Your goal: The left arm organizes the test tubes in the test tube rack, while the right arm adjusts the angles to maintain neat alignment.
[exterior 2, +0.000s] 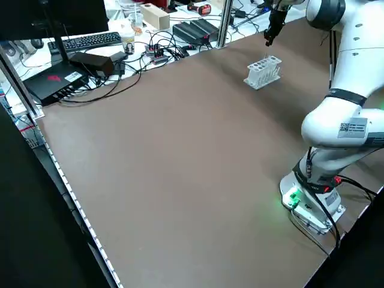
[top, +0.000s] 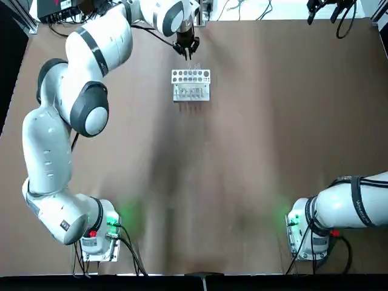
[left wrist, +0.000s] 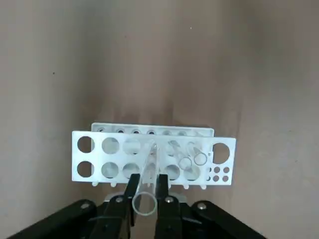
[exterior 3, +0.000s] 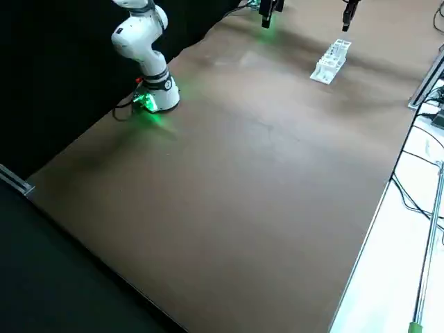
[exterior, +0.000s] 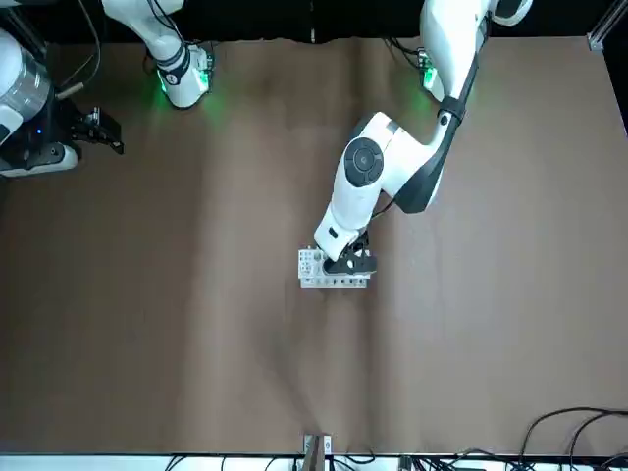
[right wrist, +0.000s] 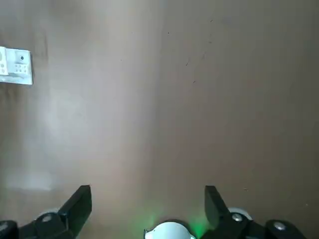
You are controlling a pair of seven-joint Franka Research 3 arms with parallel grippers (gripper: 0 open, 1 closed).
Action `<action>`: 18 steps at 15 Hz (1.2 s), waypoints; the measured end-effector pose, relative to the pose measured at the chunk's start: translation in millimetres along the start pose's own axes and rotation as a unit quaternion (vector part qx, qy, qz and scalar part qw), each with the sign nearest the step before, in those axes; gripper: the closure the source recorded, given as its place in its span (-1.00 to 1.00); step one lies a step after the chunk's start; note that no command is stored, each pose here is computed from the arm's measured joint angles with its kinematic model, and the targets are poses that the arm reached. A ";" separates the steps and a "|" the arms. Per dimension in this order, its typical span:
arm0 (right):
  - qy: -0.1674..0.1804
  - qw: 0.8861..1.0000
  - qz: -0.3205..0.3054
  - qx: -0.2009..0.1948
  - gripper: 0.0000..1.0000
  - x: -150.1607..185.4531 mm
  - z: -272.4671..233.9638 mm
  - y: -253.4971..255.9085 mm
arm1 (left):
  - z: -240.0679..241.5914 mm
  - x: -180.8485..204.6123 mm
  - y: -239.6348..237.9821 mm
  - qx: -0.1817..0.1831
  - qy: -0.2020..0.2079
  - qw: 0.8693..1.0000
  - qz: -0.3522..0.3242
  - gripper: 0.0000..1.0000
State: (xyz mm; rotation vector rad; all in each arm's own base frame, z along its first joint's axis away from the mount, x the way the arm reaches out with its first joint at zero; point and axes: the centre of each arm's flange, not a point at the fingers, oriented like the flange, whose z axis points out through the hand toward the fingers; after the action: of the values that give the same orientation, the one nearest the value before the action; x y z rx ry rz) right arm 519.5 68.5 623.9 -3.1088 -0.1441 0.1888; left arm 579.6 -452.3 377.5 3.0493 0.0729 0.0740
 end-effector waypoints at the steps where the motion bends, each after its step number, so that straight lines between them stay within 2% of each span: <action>1: 0.000 1.000 0.000 0.000 -1.00 0.0 0.0 0.0 | 0.1 0.1 -0.1 0.000 0.000 1.000 0.000 0.59; 18: 0.000 1.000 0.000 0.000 -1.00 0.0 0.0 -0.1 | 16.6 4.4 -4.3 0.006 -0.002 1.000 -0.004 0.59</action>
State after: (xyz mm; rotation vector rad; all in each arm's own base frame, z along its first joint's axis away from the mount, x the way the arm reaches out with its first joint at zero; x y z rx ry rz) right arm 519.5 68.5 623.9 -3.1088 -0.1443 0.1889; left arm 584.7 -449.3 360.8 3.0605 0.0856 0.0666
